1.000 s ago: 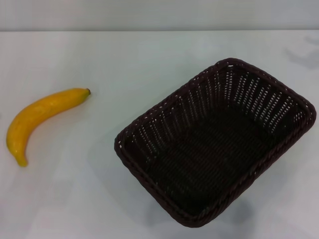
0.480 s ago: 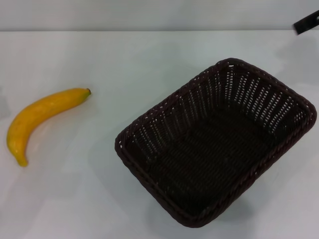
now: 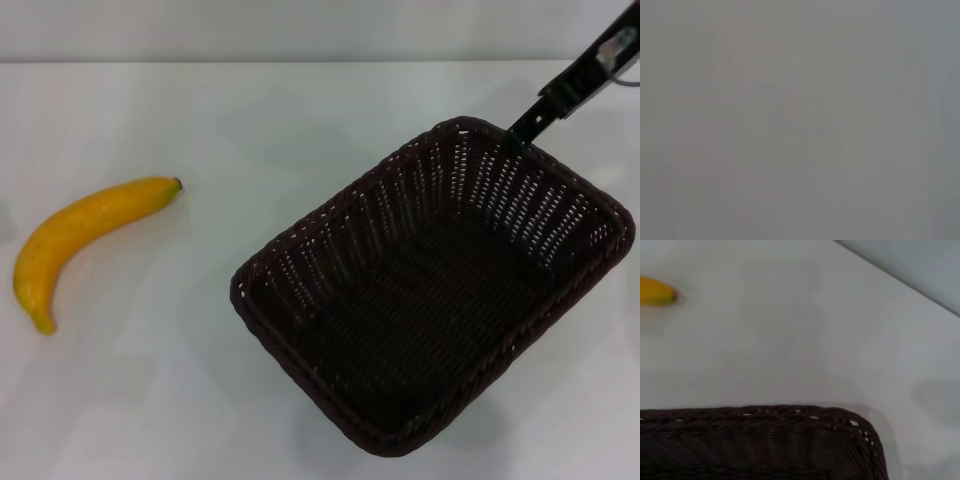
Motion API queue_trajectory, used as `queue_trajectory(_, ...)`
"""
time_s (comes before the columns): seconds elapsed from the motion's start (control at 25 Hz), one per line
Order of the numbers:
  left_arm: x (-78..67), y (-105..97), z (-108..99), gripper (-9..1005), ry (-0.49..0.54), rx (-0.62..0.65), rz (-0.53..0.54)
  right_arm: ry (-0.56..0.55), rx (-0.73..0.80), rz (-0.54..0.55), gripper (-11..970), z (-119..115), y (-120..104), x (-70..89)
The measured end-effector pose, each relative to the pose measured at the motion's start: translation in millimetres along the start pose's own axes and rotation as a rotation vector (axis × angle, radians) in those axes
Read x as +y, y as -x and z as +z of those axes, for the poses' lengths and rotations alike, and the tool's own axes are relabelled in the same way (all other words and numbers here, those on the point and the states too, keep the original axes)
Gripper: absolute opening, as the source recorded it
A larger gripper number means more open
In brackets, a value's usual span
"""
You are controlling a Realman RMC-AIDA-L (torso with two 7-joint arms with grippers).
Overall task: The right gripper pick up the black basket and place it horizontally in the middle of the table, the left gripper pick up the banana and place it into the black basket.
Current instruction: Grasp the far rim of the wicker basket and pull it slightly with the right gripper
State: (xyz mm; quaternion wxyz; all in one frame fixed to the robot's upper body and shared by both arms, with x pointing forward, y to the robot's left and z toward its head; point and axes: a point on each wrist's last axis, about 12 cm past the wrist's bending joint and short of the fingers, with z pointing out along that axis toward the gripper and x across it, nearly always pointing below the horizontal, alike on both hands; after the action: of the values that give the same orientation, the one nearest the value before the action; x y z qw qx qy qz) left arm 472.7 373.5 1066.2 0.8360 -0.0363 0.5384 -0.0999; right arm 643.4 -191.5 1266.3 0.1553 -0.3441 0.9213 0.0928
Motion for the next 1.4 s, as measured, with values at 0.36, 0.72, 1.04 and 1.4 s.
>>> queue_trajectory(0.36,2.2,0,-7,100,0.007,0.015,0.006,-0.04,0.086,0.006,874,30,11,4.5)
queue_trajectory(0.72,1.4,-1,-7,101,0.007,0.019,0.024,-0.048,0.162,-0.035,872,59,19,14.7)
queue_trajectory(1.04,-1.4,-4,-10,101,0.006,0.031,0.036,-0.079,0.212,-0.057,870,71,18,18.5)
queue_trajectory(1.4,-0.1,-4,-16,102,0.024,0.041,0.036,-0.11,0.234,-0.083,778,80,15,17.9)
